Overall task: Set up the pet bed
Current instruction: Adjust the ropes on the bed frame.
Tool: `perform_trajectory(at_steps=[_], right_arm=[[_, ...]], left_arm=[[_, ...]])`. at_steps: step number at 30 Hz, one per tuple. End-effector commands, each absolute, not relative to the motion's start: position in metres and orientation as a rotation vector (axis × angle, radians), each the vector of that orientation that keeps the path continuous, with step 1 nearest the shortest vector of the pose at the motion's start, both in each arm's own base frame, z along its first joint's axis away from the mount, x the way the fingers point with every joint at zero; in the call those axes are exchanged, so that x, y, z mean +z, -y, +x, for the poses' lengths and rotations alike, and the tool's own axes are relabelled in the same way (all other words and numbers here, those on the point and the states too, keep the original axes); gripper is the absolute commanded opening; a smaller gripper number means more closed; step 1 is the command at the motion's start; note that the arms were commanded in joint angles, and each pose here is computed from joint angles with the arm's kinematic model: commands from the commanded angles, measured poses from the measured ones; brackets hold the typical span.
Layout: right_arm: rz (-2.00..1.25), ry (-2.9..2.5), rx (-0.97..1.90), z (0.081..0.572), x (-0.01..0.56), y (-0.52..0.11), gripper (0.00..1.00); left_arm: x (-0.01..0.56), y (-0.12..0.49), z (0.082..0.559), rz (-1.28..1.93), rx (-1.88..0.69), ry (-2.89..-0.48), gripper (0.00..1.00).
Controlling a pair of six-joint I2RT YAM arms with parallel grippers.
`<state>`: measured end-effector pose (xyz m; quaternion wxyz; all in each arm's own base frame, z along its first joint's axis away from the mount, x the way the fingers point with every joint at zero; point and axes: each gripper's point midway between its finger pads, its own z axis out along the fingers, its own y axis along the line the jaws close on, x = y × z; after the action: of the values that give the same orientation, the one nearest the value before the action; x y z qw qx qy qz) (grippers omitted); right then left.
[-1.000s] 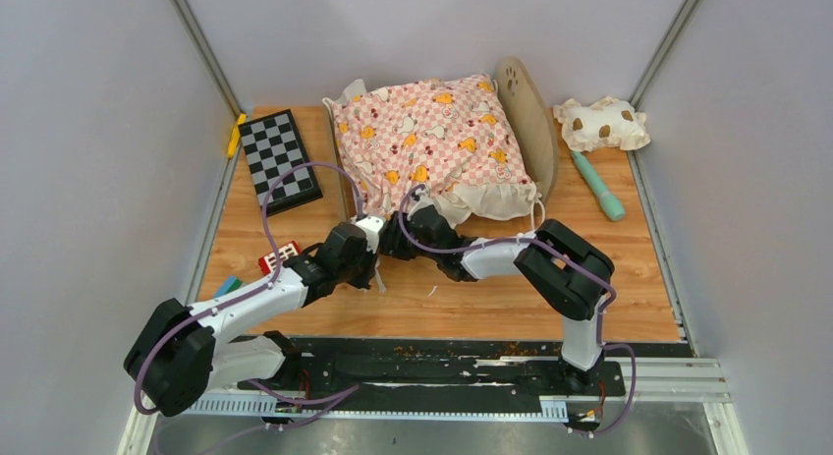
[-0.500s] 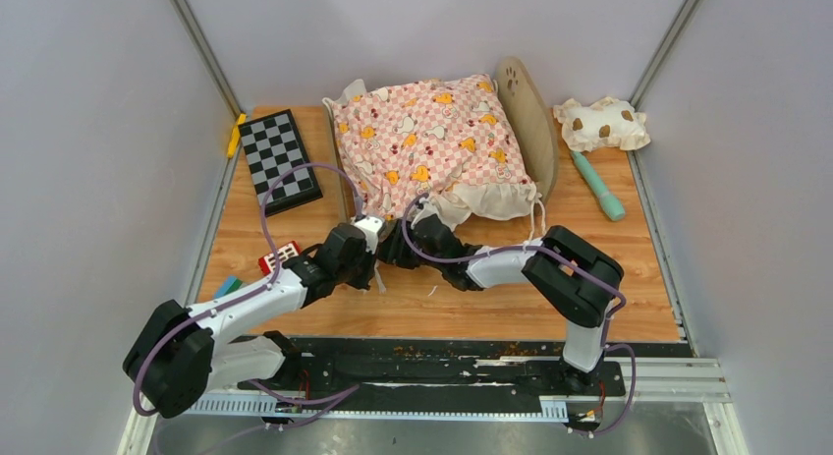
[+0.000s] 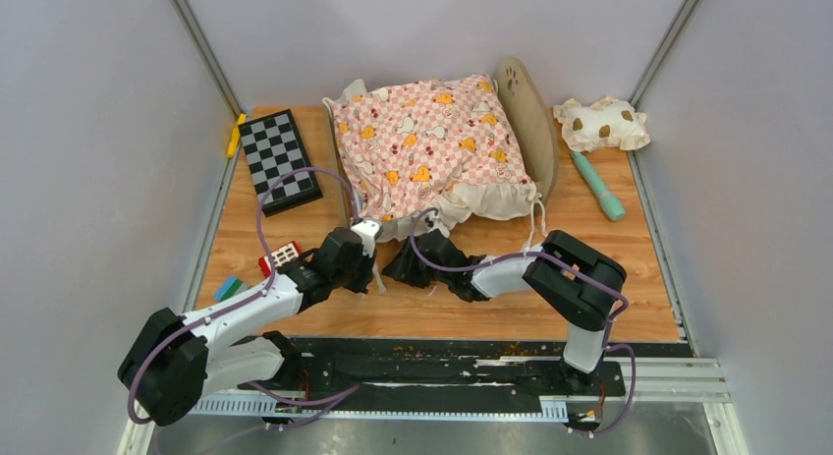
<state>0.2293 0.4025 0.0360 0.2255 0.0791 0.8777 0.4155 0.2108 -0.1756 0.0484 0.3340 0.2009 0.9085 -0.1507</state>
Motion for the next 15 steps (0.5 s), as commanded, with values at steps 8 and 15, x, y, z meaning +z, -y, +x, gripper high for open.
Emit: perform_trajectory(at_steps=[8,15], right_arm=[[0.346,-2.291,1.151,0.237,0.059,-0.391,0.41],[0.356,-2.275,1.114,0.236,0.06,-0.378,0.41]], left_arm=[[0.049,0.182,0.211,0.53,-0.422,-2.362,0.08],[0.046,0.191,0.215,0.58,-0.432,-2.392,0.09]])
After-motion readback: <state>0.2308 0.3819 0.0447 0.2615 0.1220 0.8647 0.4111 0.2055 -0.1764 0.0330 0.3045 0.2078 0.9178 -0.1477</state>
